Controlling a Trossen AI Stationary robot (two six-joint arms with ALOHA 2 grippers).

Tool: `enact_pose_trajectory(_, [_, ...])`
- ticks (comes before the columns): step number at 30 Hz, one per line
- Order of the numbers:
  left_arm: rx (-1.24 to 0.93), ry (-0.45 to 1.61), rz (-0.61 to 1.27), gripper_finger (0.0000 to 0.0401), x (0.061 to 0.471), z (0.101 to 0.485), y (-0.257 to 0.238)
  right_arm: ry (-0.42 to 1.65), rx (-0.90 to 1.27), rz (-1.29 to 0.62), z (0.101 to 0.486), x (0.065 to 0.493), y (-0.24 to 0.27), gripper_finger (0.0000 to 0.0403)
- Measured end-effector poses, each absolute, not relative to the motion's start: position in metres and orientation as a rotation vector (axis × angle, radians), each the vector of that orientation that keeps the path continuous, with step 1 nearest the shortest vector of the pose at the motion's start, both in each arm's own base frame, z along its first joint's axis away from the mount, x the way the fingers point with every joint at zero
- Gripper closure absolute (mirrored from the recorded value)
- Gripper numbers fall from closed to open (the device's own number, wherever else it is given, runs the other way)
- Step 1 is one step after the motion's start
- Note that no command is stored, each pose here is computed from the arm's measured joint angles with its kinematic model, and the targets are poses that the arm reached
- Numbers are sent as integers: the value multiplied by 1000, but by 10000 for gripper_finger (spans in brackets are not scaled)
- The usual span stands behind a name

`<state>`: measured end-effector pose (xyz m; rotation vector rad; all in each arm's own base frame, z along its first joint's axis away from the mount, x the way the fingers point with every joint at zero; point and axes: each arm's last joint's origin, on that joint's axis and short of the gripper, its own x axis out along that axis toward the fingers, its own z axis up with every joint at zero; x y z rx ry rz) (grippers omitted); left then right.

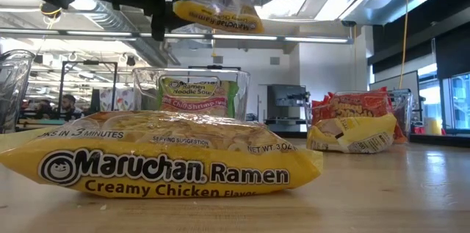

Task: Sort Maruchan noodles
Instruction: Put the yellow noodle pack into the bottom left transparent bin

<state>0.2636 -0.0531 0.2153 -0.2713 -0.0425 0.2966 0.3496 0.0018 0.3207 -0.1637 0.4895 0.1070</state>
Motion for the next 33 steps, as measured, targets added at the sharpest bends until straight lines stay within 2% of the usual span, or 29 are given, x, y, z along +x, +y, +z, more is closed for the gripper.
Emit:
enact_pose_trajectory(4, [-232,-35,286,241,264,215,-53,487,-148,106,321,350,2,320])
enact_pose_trajectory(8, [-203,-31,281,268,264,215,-54,480,-144,121,321,350,3,306])
enact_pose_trajectory(13, [-168,-18,269,272,263,215,-57,554,-186,77,347,339,1,238])
enact_pose_trajectory(17, [-120,-8,253,272,262,215,-61,697,-204,72,365,321,0,182])
enact_pose_trajectory(21, [-71,-2,238,273,261,215,-65,792,-186,116,358,306,1,148])
enact_pose_trajectory(26, [-7,4,211,273,259,215,-72,843,-100,156,328,291,3,135])
enact_pose_trajectory(33, [67,21,176,273,257,214,-80,556,-44,192,294,271,10,134])
